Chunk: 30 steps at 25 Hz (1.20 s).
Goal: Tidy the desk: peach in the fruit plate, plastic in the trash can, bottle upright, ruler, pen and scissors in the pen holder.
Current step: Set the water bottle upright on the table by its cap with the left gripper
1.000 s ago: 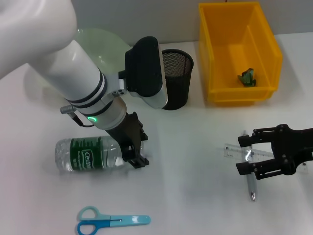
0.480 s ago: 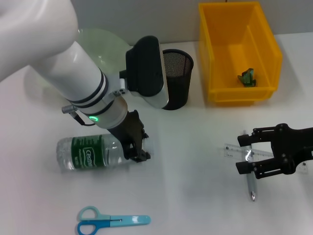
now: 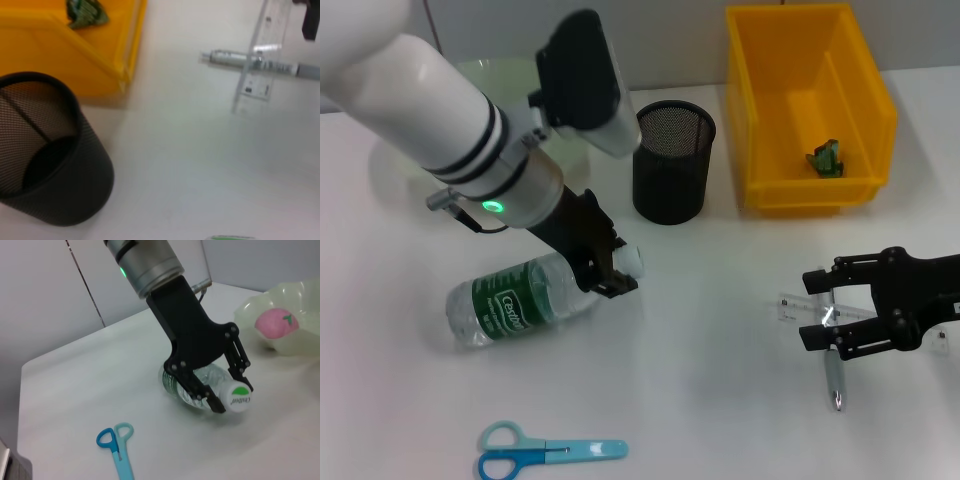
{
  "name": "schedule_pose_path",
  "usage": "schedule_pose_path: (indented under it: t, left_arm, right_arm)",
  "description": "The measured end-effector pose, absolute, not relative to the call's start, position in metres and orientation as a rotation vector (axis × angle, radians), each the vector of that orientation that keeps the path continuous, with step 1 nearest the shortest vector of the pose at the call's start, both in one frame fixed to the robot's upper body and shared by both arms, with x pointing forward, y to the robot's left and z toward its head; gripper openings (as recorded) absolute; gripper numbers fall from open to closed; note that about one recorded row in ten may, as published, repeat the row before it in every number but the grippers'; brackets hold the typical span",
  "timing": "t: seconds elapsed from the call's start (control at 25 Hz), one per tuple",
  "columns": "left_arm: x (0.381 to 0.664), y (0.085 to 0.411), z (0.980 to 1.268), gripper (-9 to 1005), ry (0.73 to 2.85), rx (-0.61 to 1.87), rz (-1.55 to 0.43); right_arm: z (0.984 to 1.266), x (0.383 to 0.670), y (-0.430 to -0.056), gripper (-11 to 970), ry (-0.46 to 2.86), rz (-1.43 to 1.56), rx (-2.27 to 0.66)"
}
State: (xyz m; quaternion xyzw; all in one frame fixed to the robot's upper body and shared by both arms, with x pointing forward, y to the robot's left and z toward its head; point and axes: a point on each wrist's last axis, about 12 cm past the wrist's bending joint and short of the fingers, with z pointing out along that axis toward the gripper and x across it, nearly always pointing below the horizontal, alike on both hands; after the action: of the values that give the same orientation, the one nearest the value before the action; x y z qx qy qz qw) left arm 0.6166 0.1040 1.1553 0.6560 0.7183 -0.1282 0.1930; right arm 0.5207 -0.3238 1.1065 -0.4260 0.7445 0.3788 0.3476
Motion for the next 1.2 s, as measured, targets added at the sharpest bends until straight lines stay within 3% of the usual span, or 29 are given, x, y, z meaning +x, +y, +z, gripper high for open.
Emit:
schedule_pose_path:
  t: [1.2]
  left_arm:
    - [0.624, 0.164, 1.197, 432, 2.008, 1.495, -0.607]
  right_arm:
    - [1.111, 0.525, -0.325, 796, 1.923, 0.971, -1.102]
